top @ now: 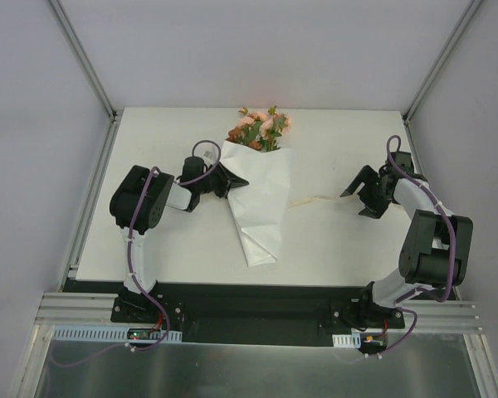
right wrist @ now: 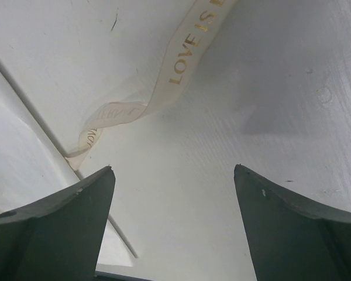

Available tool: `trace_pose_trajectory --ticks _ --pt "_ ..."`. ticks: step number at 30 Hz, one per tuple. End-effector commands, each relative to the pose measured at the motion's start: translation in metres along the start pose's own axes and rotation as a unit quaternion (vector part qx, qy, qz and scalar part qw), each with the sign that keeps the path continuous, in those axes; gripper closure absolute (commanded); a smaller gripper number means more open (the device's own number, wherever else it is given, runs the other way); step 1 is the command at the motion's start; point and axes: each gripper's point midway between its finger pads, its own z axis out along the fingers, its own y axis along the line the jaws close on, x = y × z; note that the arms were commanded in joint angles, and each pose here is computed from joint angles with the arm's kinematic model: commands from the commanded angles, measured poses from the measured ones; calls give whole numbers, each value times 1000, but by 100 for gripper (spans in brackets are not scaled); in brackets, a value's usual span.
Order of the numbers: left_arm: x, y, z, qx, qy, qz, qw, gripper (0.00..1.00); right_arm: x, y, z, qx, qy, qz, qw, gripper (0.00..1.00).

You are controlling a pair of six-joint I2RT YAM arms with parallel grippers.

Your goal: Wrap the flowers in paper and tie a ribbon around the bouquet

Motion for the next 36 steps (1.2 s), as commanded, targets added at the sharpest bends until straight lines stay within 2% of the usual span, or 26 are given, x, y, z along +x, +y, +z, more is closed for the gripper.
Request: trace_pose_trajectory --ticks 1,2,3,5,7,8,9,10,12,13,15,16,17,19,21,23,26,29,31,36 --pt "-7 -32 -15 9 -7 40 999 55 -15 5 -14 4 -21 -14 1000 12" --pt "-2 -21 -20 -21 6 44 999 49 -15 3 -15 9 -22 -15 1000 11" --pt "0 -22 -25 -28 12 49 998 37 -17 2 -17 15 -25 -16 999 9" --pt "-1 -21 -42 -48 20 59 997 23 -23 -2 -22 30 -40 -17 999 5" --pt "-1 -35 -62 -50 30 71 996 17 -31 -7 -28 50 -51 -11 997 2" --pt "-8 -36 -73 -55 26 102 993 16 -34 -11 -29 58 -53 -3 997 1" --pt "0 -22 -88 -97 44 84 991 16 -33 -16 -31 72 -46 5 996 1" --pt "-8 -35 -101 -100 36 139 985 17 -45 -17 -37 86 -62 7 994 0" --pt "-10 -14 -136 -180 37 114 976 20 -46 -30 -35 125 -43 24 991 3" --pt "-24 -14 -153 -213 14 156 965 21 -59 -29 -40 134 -56 29 989 4" --pt "-53 8 -194 -306 -46 159 938 20 -66 -42 -37 165 -51 49 984 4" --pt "-53 21 -219 -360 -61 141 920 18 -71 -45 -37 172 -55 55 982 4" --pt "-69 36 -243 -418 -105 130 893 14 -81 -46 -40 173 -66 64 981 4" --pt "-82 54 -273 -460 -149 74 872 12 -86 -54 -38 194 -64 78 976 4" --pt "-88 65 -284 -476 -168 36 863 6 -97 -51 -41 195 -70 79 975 4" --pt "-98 79 -294 -500 -197 -35 842 8 -98 -48 -39 190 -63 80 976 3" --pt "-111 87 -288 -473 -217 -132 843 10 -95 -41 -38 164 -68 79 981 1" --pt "-133 87 -281 -468 -239 -165 835 15 -88 -41 -39 152 -77 76 983 1" --pt "-150 93 -282 -481 -265 -179 816 19 -89 -44 -42 160 -84 69 981 1" --pt "-163 102 -275 -490 -277 -232 793 25 -95 -46 -45 169 -94 64 979 1"
